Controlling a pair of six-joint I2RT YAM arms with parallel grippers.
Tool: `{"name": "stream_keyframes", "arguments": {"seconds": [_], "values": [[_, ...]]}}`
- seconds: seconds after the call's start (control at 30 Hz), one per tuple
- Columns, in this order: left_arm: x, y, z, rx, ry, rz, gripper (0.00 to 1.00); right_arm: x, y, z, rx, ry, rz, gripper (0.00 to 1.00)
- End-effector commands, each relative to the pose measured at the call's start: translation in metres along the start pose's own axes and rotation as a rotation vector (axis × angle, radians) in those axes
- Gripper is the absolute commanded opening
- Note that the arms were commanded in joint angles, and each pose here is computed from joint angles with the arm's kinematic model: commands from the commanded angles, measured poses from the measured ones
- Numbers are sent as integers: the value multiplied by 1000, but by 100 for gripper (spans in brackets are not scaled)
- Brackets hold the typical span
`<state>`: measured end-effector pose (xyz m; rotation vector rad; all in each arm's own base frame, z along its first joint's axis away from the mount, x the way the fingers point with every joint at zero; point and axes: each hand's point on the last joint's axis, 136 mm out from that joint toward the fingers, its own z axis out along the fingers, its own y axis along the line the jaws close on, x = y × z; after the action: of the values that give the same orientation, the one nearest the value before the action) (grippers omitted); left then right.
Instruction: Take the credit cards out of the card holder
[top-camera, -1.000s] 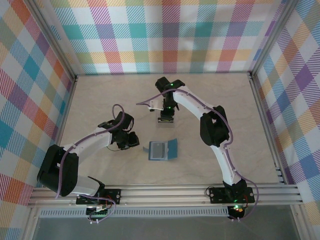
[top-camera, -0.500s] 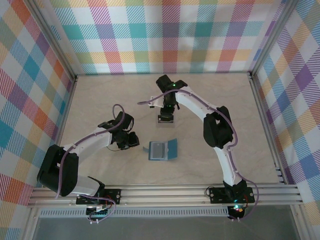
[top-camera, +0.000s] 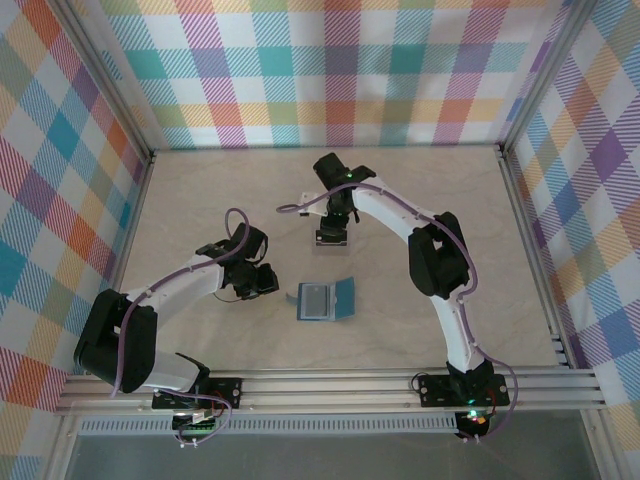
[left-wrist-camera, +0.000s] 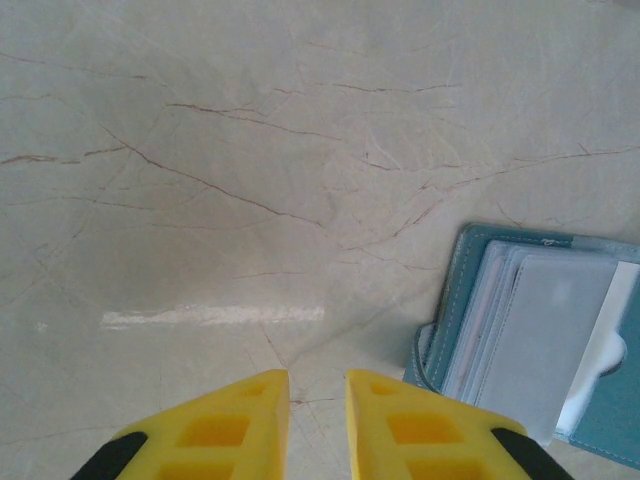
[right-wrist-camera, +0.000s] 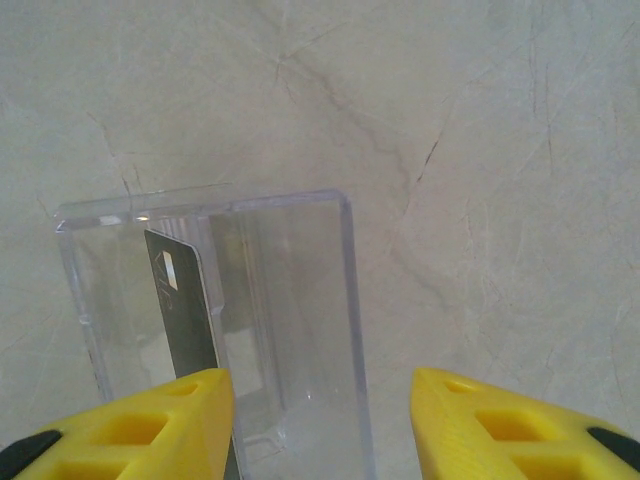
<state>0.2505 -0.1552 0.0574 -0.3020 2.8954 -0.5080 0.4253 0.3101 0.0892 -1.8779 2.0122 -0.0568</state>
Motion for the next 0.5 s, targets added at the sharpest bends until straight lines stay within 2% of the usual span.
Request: {"name": "stream_keyframes", "arguments": {"seconds": [0.0, 0.47], "values": [[-2, 1, -6, 10, -3, -6, 22, -2, 3, 6, -23, -18, 16, 51], [0, 2, -5, 10, 2, -5, 22, 0, 4, 23, 2, -18, 7, 51]]}}
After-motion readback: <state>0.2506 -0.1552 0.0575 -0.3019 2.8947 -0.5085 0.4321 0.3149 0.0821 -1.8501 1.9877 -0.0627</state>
